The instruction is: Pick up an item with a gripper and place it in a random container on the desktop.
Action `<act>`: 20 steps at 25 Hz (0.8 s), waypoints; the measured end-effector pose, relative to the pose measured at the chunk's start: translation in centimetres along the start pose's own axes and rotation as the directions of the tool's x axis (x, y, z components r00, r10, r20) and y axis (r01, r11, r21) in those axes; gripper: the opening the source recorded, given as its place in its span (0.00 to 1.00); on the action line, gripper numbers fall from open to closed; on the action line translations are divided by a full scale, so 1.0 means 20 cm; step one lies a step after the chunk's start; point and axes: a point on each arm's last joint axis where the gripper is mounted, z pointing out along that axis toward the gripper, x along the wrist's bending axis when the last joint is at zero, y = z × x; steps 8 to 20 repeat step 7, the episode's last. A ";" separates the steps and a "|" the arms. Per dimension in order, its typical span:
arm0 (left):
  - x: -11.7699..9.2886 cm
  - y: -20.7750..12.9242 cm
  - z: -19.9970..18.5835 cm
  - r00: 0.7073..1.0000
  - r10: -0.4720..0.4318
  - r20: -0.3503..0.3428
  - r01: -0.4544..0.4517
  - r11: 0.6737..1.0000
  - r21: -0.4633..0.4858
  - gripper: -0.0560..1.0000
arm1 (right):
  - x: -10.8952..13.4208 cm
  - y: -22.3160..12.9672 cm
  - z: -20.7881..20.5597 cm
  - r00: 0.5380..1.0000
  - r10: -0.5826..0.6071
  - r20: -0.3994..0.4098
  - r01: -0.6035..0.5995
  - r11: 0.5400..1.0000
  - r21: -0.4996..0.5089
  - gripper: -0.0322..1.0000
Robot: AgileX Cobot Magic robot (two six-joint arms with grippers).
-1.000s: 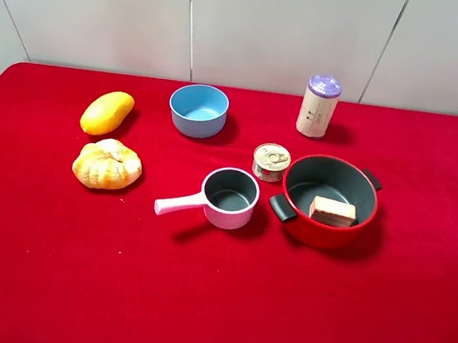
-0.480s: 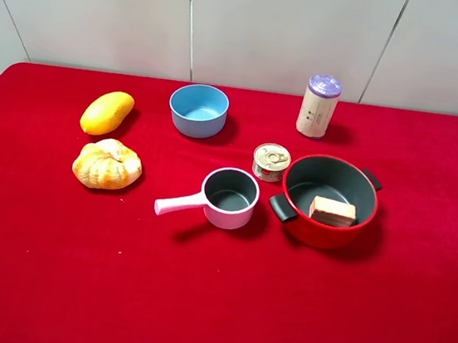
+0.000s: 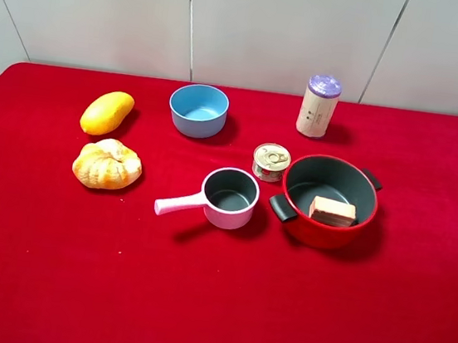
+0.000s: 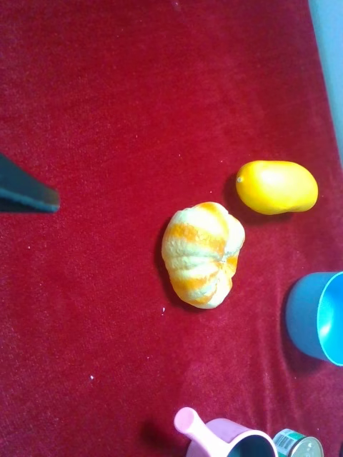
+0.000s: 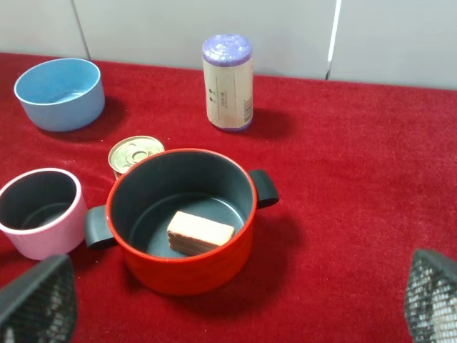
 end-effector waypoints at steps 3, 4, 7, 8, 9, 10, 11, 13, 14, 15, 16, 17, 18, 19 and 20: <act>0.00 0.00 0.00 1.000 0.000 0.000 0.000 1.000 0.000 0.99 | 0.00 0.00 0.00 1.000 0.000 0.000 0.000 1.000 0.000 0.70; 0.00 0.00 0.00 1.000 0.000 0.000 0.000 1.000 0.000 0.99 | 0.00 0.00 0.00 1.000 0.000 0.000 0.000 1.000 0.000 0.70; 0.00 0.00 0.00 1.000 0.000 0.000 0.000 1.000 0.001 0.99 | 0.00 0.00 0.00 1.000 0.000 0.000 0.000 1.000 0.000 0.70; 0.00 0.00 0.00 1.000 0.000 0.000 0.000 1.000 0.001 0.99 | 0.00 0.00 0.00 1.000 0.000 0.000 0.000 1.000 0.000 0.70; 0.00 0.00 0.00 1.000 0.000 0.000 0.000 1.000 0.001 0.99 | 0.00 0.00 0.00 1.000 0.000 0.000 0.000 1.000 0.000 0.70; 0.00 0.00 0.00 1.000 0.000 0.000 0.000 1.000 0.001 0.99 | 0.00 0.00 0.00 1.000 0.000 0.000 0.000 1.000 0.000 0.70; 0.00 0.00 0.00 1.000 0.000 0.000 0.000 1.000 0.001 0.99 | 0.00 0.00 0.00 1.000 0.000 0.000 0.000 1.000 0.000 0.70; 0.00 0.00 0.00 1.000 0.000 0.000 0.000 1.000 0.001 0.99 | 0.00 0.00 0.00 1.000 0.000 0.000 0.000 1.000 0.000 0.70; 0.00 0.00 0.00 1.000 0.000 0.000 0.000 1.000 0.001 0.99 | 0.00 0.00 0.00 1.000 0.000 0.000 0.000 1.000 0.000 0.70; 0.00 0.00 0.00 1.000 0.000 0.000 0.000 1.000 0.001 0.99 | 0.00 0.00 0.00 1.000 0.000 0.000 0.000 1.000 0.000 0.70; 0.00 0.00 0.00 1.000 0.000 0.000 0.000 1.000 0.001 0.99 | 0.00 0.00 0.00 1.000 0.000 0.000 0.000 1.000 0.000 0.70; 0.00 0.00 0.00 1.000 0.000 0.000 0.000 1.000 0.001 0.99 | 0.00 0.00 0.00 1.000 0.000 0.000 0.000 1.000 0.000 0.70; 0.00 0.00 0.00 1.000 0.000 0.000 0.000 1.000 0.001 0.99 | 0.00 0.00 0.00 1.000 0.000 0.000 0.000 1.000 0.000 0.70; 0.00 0.00 0.00 1.000 0.000 0.000 0.000 1.000 0.001 0.99 | 0.00 0.00 0.00 1.000 0.000 0.000 0.000 1.000 0.000 0.70; 0.00 0.00 0.00 1.000 0.000 0.000 0.000 1.000 0.001 0.99 | 0.00 0.00 0.00 1.000 0.000 0.000 0.000 1.000 0.000 0.70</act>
